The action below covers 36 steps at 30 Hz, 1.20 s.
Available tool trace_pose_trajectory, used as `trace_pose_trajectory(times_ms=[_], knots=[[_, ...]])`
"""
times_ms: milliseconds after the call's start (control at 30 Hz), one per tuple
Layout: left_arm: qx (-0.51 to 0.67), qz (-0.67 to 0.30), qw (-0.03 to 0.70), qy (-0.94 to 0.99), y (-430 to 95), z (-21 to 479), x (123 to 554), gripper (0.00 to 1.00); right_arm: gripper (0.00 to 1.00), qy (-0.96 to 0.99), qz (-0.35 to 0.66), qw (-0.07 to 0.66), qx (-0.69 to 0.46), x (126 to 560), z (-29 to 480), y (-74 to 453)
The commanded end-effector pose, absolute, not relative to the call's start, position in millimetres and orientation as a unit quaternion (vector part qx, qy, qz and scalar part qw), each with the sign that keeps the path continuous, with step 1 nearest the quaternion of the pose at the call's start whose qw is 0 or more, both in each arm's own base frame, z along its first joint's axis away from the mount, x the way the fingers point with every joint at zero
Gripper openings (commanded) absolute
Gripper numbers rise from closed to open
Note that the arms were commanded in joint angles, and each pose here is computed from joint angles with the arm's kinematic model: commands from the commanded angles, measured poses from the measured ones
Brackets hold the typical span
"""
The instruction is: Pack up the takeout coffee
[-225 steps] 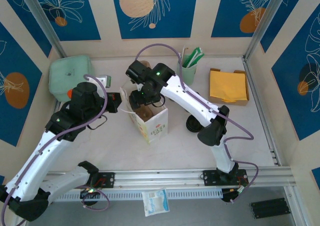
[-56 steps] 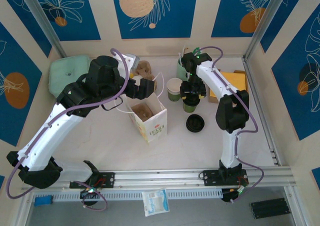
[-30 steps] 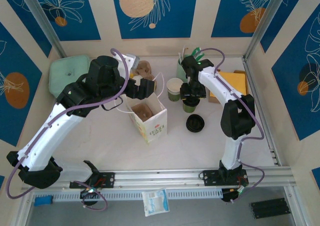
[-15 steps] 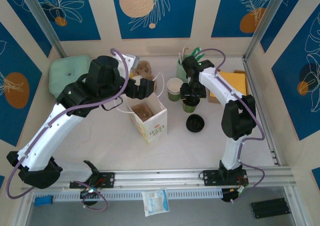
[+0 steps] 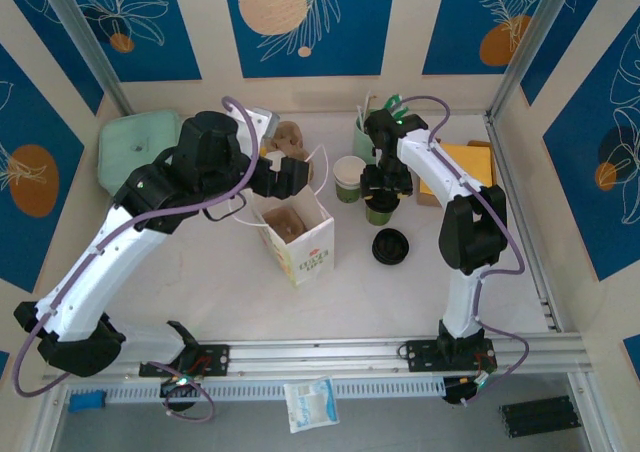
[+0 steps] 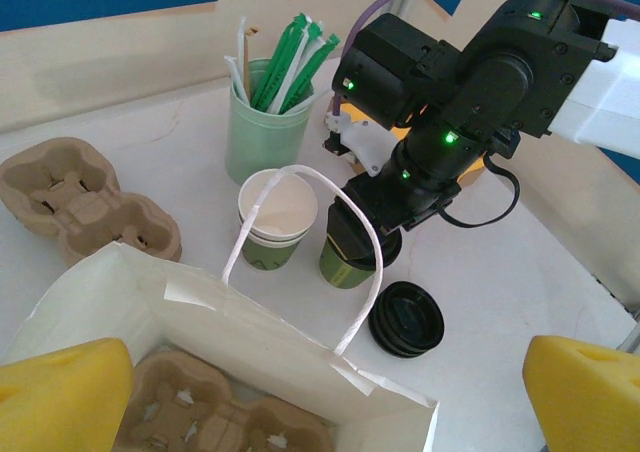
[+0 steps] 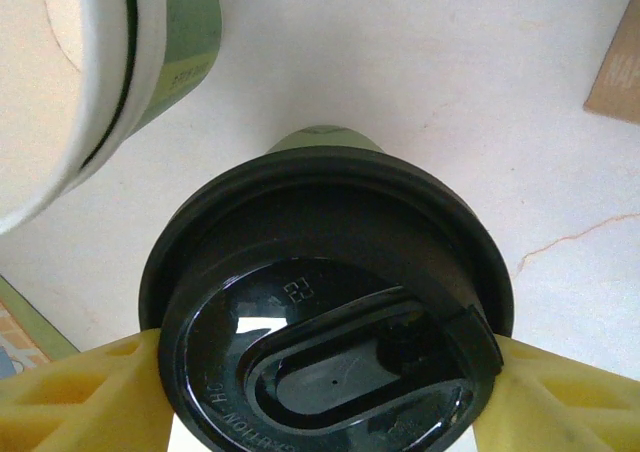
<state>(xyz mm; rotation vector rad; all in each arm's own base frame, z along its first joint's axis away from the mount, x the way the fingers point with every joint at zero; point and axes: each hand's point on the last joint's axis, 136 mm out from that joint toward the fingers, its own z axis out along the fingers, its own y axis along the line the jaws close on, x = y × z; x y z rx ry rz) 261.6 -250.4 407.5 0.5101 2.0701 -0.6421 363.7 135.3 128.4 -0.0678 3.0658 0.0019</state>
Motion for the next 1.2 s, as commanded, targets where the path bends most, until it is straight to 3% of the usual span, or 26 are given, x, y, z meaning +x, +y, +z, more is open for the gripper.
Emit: trace_pose_trajectory(times_ms=[0, 800, 1167], knots=[[0.208, -0.257, 0.447, 0.831, -250, 415, 260, 0.99, 0.66, 0.999, -0.004, -0.025, -0.032, 348, 104, 136], [0.198, -0.226, 0.447, 0.842, -235, 401, 259, 0.99, 0.62, 0.993, 0.036, 0.106, -0.025, 328, 220, 139], [0.177, -0.183, 0.449, 0.857, -207, 381, 253, 0.99, 0.62, 0.975, 0.068, 0.206, -0.047, 300, 312, 158]])
